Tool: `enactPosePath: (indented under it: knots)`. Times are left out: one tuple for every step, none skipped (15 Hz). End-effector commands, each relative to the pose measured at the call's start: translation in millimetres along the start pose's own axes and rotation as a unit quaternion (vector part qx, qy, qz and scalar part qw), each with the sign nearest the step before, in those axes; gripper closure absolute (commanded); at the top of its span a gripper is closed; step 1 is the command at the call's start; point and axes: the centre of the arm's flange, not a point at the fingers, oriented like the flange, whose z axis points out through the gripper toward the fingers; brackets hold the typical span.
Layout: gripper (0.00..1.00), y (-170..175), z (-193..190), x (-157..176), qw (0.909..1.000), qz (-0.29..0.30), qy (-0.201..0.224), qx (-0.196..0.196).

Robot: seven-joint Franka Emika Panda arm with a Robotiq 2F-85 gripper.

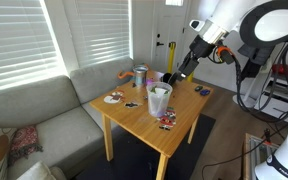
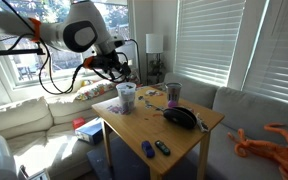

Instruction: Empty the plastic cup then set one squishy drink upright on the table

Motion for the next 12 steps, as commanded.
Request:
enactPosePath:
  knots:
    - [0.00,-19,20,48,0.9993,0.007,-0.013,0.033]
    - [0.00,-26,26,53,0.9987,0.010,-0.015,0.047]
    - [0.00,-32,32,57,0.9984,0.010,-0.019,0.052]
    - [0.00,-38,39,60,0.9978,0.010,-0.027,0.059]
    - [0.00,-42,46,63,0.9977,0.012,-0.035,0.056]
    - [0.00,-45,52,65,0.9975,0.013,-0.039,0.059]
    - [0.00,-47,58,66,0.9976,0.010,-0.036,0.058]
    - [0.00,-49,64,67,0.9968,0.014,-0.039,0.069]
    - [0.00,-51,71,67,0.9963,0.016,-0.044,0.072]
    - [0.00,-52,76,68,0.9957,0.019,-0.049,0.076]
    - [0.00,-53,81,67,0.9956,0.018,-0.049,0.078]
    - [0.00,-55,84,68,0.9953,0.018,-0.050,0.080]
